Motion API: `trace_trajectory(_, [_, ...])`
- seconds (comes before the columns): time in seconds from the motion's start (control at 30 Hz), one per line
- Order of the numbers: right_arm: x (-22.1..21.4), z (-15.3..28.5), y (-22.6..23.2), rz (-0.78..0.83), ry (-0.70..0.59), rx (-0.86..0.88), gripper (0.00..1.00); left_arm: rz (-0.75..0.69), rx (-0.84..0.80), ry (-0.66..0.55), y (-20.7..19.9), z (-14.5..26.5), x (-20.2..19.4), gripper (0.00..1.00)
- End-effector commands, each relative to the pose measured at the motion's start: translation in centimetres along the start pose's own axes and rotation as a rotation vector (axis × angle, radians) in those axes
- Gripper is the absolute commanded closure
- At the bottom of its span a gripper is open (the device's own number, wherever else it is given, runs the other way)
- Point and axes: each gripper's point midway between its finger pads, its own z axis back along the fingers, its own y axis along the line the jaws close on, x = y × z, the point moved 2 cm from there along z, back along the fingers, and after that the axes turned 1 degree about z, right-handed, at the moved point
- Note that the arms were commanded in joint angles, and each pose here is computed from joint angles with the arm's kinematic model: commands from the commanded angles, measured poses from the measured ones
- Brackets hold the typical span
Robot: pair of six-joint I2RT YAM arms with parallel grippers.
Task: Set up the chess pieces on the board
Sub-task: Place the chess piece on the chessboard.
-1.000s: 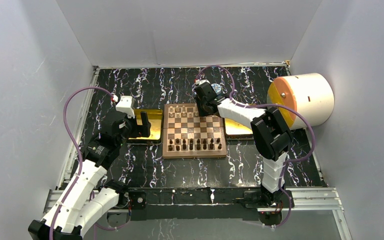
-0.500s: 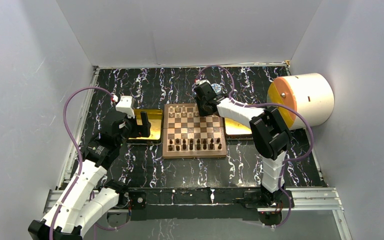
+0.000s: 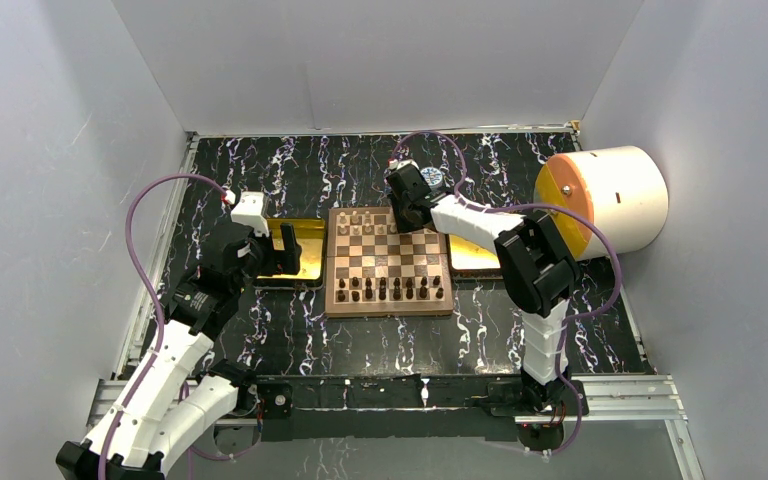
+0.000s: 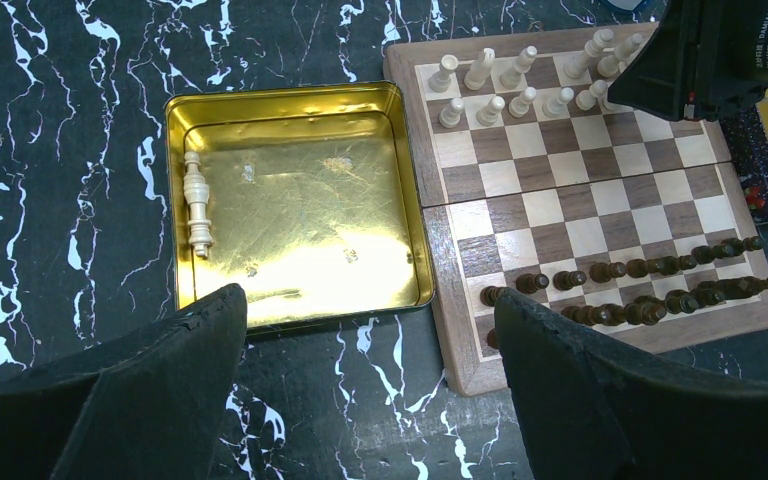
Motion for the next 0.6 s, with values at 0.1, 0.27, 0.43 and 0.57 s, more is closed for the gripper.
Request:
trace_trajectory(0.1, [1.02,-0.26,-0.4,-0.014,-0.011,-0.028,0.73,-0.01,0.005,-0.042,0.04,0.21,0.84,0.09])
trace_trajectory(0.27, [0.96,-0.13,-0.57,-0.017,-0.013,-0.036,0.72,-0.01,0.001,-0.039,-0.03,0.17,0.79,0.09])
trace_trajectory(0.43, [1.18,-0.05,-0.63,-0.015,-0.016,-0.038,0.68,-0.009,0.0,-0.04,-0.04,0.19,0.82,0.09])
trace_trajectory(0.57, [1.27,-0.06,-0.57,-0.019,-0.017,-0.036,0.66,-0.009,-0.001,-0.041,-0.05,0.2,0.85,0.09])
